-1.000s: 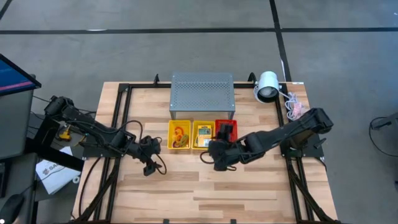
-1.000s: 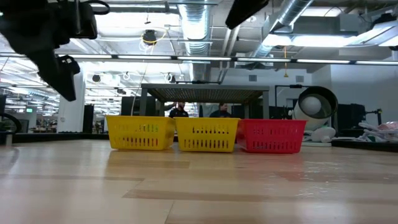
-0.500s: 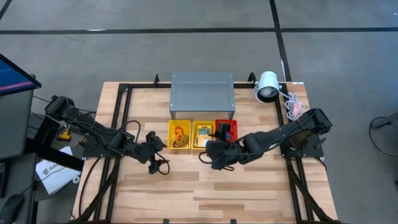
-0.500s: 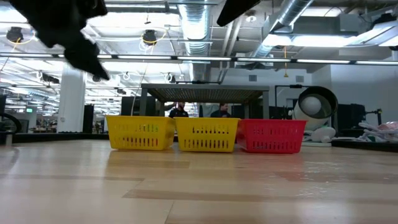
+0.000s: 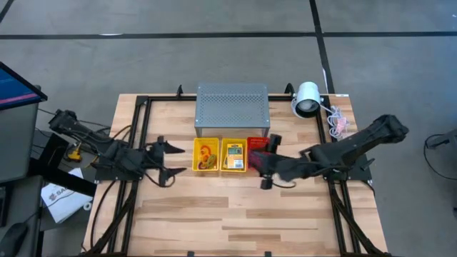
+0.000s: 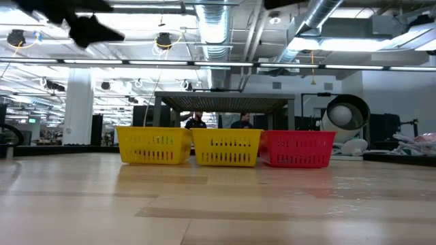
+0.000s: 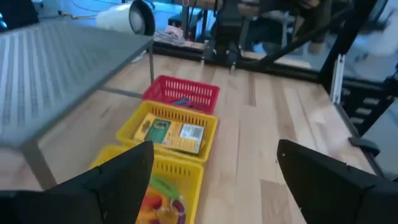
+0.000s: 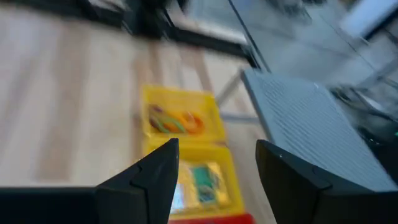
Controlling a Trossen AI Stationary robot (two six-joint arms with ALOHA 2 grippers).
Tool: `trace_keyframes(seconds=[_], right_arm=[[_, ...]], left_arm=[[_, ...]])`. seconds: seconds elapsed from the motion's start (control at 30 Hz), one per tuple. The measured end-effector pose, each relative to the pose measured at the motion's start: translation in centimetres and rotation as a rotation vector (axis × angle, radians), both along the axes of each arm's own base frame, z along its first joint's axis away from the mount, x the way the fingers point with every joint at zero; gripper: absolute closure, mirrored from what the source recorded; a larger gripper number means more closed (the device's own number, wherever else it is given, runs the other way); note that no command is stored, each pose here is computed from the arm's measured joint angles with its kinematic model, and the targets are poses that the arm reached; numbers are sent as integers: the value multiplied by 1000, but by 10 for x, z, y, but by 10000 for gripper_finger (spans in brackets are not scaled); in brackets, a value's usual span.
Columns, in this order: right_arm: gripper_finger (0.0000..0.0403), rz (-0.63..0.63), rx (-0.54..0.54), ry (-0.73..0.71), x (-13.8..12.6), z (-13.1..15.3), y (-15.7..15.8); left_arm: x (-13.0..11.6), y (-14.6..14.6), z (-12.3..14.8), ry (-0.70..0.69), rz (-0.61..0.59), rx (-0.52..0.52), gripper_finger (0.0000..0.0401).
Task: Pick & Place Office Desk Supplies
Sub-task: Put the left yellow bin on the shelf
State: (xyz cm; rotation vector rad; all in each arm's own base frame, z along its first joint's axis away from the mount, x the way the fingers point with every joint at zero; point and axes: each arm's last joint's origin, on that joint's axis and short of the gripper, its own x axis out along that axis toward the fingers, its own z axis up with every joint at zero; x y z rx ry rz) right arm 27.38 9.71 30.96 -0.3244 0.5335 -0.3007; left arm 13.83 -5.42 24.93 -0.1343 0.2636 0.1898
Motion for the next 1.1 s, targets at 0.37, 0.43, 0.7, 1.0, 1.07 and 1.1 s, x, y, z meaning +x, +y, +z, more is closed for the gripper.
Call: trace_keyframes(seconds=[0.37, 0.43, 0.7, 1.0, 1.07, 1.1], right_arm=[[198, 51, 21, -143, -18, -13, -1], [198, 41, 13, -126, -13, -19, -2], [198, 5, 16, -98, 3, -35, -4], [198, 19, 16, -103, 1, -34, -1], [198, 27, 10, -92, 0, -35, 0], [198, 31, 8, -86, -1, -35, 1]], left_arm=[[-22, 13, -30, -93, 54, -225, 66], [-21, 13, -33, -61, 77, -211, 72], [-7, 26, -46, 31, 269, -215, 110], [26, 42, -38, 303, 324, -241, 139], [31, 47, -36, 329, 346, -287, 143], [34, 49, -36, 333, 356, -314, 144]])
